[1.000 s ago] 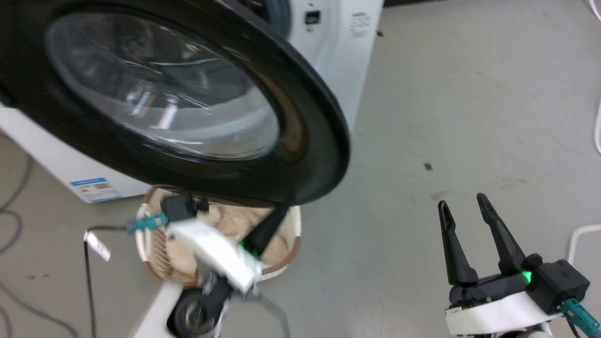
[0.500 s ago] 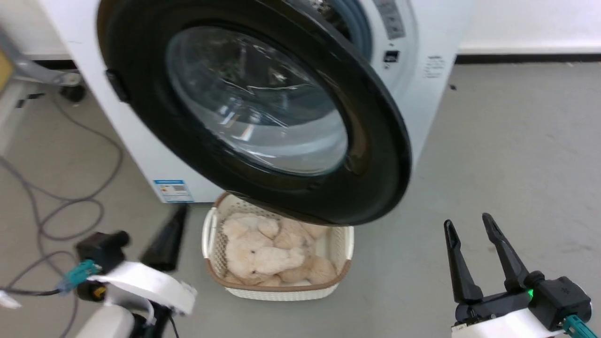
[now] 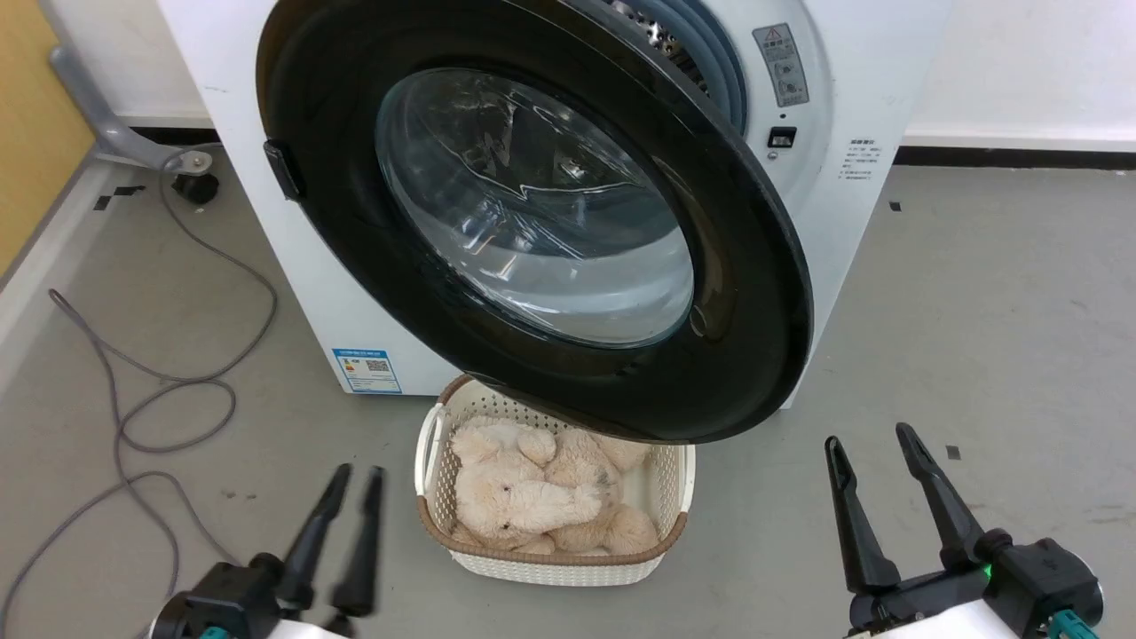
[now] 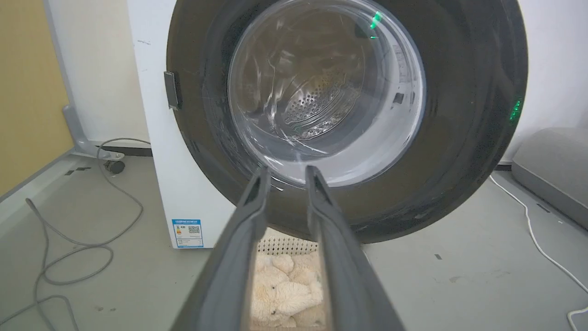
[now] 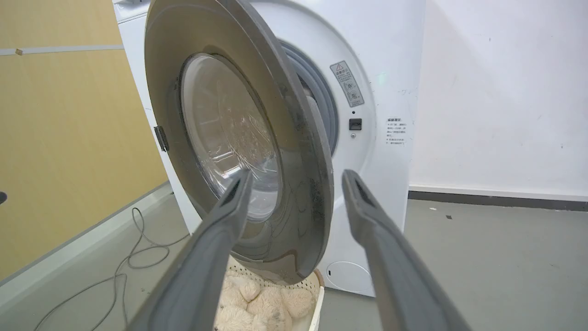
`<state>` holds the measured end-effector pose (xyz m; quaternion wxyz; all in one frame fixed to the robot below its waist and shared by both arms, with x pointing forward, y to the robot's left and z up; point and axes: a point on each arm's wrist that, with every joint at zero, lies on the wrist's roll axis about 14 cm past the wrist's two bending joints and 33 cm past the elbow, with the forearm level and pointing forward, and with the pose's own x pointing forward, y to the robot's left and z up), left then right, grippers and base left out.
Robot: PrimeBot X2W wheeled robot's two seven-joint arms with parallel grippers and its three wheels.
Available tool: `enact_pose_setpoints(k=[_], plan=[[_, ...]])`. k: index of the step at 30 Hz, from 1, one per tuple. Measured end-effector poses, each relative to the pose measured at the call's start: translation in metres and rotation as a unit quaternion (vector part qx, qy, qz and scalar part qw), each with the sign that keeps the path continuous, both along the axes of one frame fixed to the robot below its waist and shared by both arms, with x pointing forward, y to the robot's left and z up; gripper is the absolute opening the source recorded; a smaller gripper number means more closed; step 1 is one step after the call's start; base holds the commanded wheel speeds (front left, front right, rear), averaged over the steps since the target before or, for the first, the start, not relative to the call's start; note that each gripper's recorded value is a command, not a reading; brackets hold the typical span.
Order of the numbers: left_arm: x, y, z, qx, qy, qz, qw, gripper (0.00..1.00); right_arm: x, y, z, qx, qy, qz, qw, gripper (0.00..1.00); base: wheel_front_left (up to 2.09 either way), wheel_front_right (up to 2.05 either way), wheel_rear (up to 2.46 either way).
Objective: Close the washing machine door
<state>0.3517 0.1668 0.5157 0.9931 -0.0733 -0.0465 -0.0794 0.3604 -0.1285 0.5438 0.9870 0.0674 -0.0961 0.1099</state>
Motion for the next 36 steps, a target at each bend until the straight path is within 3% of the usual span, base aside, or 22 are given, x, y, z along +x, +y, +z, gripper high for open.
enact_pose_setpoints(k=[11,12,13,26,36], plan=[[-0.002,-0.005,-0.006,0.008,0.005,-0.002,1.0,1.0,0.001,0.004,-0.008,-0.005,0.012,0.009,1.0,1.0,0.0,0.0,0.0],[-0.002,-0.005,-0.006,0.009,0.005,-0.002,1.0,1.0,0.002,0.004,-0.01,-0.008,0.015,0.011,1.0,0.68,0.0,0.0,0.0],[-0.001,-0.005,-0.007,0.01,0.006,-0.002,1.0,1.0,0.003,0.005,-0.012,-0.009,0.017,0.014,1.0,0.0,0.0,0.0,0.0],[0.023,-0.007,-0.008,0.004,0.007,0.002,1.0,1.0,0.04,0.045,-0.029,-0.075,0.029,0.147,0.986,0.0,0.0,0.0,0.0],[0.043,-0.001,-0.026,0.008,0.029,0.009,1.0,1.0,0.114,0.043,-0.038,-0.097,0.039,0.169,0.98,0.0,0.0,0.0,0.0]])
